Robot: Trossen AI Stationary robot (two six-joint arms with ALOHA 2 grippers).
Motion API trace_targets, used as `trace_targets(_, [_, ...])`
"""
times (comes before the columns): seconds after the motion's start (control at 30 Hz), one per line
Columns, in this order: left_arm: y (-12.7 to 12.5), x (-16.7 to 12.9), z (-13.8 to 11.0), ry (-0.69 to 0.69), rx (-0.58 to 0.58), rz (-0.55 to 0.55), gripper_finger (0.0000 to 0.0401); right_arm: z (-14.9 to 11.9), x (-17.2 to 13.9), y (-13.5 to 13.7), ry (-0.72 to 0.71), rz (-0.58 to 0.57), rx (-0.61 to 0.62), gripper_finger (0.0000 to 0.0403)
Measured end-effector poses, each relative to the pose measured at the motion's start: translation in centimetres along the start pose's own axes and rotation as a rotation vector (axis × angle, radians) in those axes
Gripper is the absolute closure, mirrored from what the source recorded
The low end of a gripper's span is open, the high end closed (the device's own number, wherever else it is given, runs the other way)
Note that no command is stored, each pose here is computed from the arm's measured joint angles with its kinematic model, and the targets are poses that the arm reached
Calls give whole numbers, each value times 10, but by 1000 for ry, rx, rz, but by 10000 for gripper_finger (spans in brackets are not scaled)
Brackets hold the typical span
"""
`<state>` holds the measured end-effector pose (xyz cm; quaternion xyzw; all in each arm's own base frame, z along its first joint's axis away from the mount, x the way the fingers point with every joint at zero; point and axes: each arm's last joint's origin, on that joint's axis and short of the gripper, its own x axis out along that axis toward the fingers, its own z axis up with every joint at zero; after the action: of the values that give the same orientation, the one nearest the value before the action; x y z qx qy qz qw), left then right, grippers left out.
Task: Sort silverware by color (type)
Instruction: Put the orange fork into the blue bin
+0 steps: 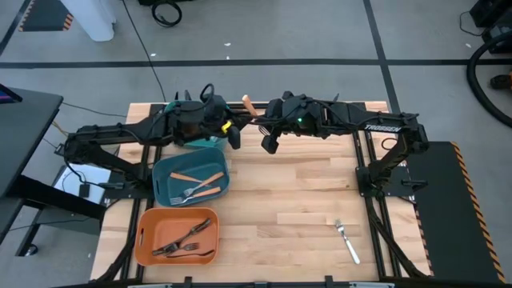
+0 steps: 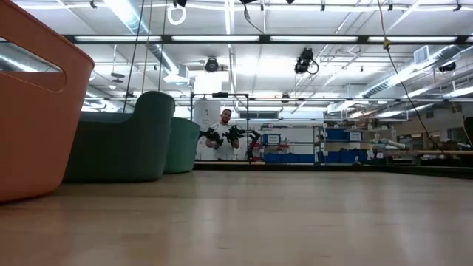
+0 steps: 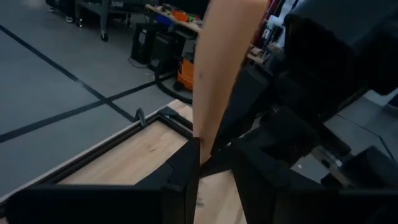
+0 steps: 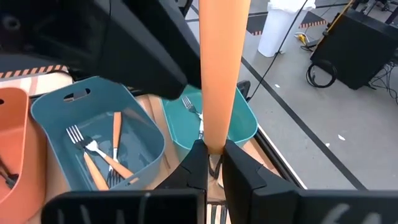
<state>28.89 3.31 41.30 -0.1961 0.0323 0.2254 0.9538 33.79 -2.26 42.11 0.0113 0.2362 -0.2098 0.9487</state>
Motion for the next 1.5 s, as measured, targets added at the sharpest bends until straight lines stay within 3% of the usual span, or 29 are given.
trace_targets(0.43, [9, 12, 6, -65, -18, 19, 314, 0, 0, 0, 4, 19, 27, 373])
trace_targets(0.6, [5, 13, 7, -93, 44, 3, 349, 0, -1, 0, 1, 23, 28, 378])
trace_targets(1.0, [2, 12, 8, -95, 140, -14, 349, 1, -2, 5, -9, 87, 24, 374])
trace_targets(1.3, [2, -11, -7, 109, 300, 12, 349, -15, -9, 20, 134, 120, -8, 318])
trace_targets(1.5, [6, -46, -25, 359, 375, 27, 349, -29, -16, 28, 263, 109, 68, 291])
